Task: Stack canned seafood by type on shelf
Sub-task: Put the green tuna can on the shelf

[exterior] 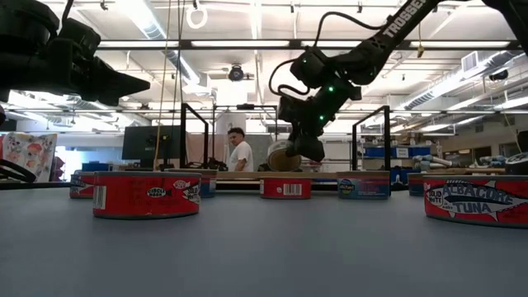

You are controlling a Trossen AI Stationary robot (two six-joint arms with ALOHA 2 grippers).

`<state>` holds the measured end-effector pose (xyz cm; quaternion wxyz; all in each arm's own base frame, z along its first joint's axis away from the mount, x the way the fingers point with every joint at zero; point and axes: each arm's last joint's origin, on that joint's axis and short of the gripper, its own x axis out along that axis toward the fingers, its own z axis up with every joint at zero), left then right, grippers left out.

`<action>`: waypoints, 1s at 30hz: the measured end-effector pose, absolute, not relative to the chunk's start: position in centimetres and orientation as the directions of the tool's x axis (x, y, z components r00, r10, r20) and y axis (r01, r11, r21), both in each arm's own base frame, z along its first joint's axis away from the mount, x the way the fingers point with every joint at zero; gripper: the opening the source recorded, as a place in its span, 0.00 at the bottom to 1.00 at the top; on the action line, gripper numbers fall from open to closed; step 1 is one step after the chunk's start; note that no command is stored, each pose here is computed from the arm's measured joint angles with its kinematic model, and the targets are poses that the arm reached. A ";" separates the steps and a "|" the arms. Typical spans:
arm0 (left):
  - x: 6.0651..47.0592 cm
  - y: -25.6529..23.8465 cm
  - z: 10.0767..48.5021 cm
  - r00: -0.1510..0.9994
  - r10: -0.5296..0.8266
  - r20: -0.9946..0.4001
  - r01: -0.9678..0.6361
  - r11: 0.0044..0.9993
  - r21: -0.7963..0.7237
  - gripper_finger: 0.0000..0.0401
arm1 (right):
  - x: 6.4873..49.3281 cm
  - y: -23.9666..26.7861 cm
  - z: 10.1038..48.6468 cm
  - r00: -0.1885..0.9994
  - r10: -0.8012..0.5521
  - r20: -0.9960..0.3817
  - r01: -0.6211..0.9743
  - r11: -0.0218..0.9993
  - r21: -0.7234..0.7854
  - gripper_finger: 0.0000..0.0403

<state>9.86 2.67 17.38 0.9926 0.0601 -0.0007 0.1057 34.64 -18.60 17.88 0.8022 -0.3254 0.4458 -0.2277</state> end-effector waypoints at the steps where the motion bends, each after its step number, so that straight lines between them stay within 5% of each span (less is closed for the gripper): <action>1: 9.9 2.7 17.4 0.978 0.210 0.015 -0.210 0.970 0.119 0.01 | 34.6 -18.7 17.9 0.500 -0.654 -0.568 0.085 0.689 -0.720 0.37; 30: 9.9 2.7 17.3 0.977 0.212 0.007 -0.212 0.972 0.100 0.01 | 34.6 -18.6 18.0 0.572 -0.565 -0.594 0.182 0.794 -0.580 0.63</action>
